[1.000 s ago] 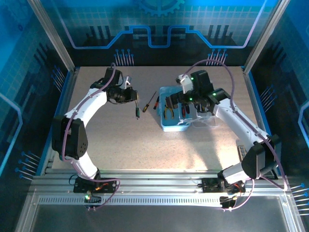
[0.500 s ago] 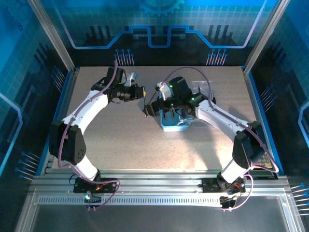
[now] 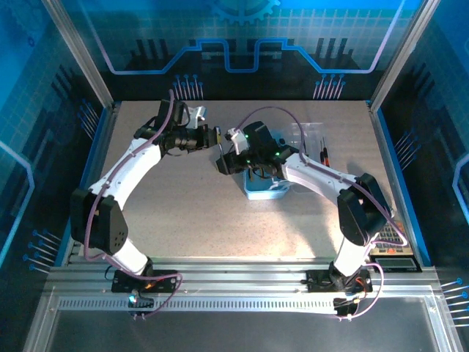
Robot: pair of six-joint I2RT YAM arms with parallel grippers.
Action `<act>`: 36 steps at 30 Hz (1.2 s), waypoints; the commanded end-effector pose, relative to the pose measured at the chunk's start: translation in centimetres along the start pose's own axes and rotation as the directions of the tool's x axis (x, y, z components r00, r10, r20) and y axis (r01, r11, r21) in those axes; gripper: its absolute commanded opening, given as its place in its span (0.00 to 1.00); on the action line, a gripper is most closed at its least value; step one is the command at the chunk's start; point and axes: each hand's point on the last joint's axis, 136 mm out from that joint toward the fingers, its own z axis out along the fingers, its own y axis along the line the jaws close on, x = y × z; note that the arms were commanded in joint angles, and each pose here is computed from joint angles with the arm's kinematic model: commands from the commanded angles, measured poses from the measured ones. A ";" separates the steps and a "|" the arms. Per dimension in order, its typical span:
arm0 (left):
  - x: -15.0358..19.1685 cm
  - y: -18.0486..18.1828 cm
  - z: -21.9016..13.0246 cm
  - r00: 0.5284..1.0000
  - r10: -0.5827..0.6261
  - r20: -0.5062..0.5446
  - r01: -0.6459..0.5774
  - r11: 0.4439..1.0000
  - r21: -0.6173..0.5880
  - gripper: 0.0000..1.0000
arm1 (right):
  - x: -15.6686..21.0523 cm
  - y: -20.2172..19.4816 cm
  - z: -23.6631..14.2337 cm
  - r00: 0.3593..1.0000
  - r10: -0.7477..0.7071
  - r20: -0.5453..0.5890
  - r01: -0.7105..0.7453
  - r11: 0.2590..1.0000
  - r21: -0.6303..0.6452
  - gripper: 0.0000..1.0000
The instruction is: Pack the tool kit
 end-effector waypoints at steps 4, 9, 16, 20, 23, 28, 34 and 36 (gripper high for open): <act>-0.3 -2.2 -1.2 0.999 0.029 0.032 -0.031 0.997 0.068 0.00 | -2.1 1.2 -0.5 0.997 -0.021 0.076 0.022 1.000 -0.006 0.20; 0.0 -1.7 -0.9 0.999 0.029 0.024 -0.030 0.998 0.054 0.00 | -2.0 1.2 -1.0 0.997 -0.025 0.073 0.024 1.000 0.008 0.01; -0.3 0.3 -1.7 0.997 0.066 0.049 -0.061 0.994 -0.085 0.64 | -1.8 -0.6 -3.1 0.998 -0.036 0.044 0.031 0.994 0.106 0.00; -0.4 2.9 -3.0 0.994 0.088 0.063 -0.071 0.971 -0.228 0.90 | -1.1 -4.3 -6.0 1.000 -0.005 0.005 0.004 0.969 0.246 0.00; 0.0 4.9 -3.3 0.996 0.074 0.055 -0.055 0.954 -0.294 0.99 | -0.1 -7.7 -9.0 0.999 0.038 -0.013 -0.031 0.927 0.373 0.00; 1.2 7.5 -2.6 0.999 0.038 0.030 -0.025 0.934 -0.357 0.99 | 1.8 -13.3 -13.6 0.993 0.116 -0.032 -0.078 0.818 0.570 0.00; 2.4 8.7 -1.5 1.000 0.000 0.000 0.000 0.934 -0.358 0.99 | 3.7 -16.7 -15.5 0.985 0.156 -0.075 -0.060 0.715 0.696 0.00; 2.7 8.9 -1.3 1.000 -0.005 -0.005 0.003 0.934 -0.357 0.99 | 4.0 -17.3 -15.4 0.982 0.164 -0.090 -0.051 0.698 0.714 0.00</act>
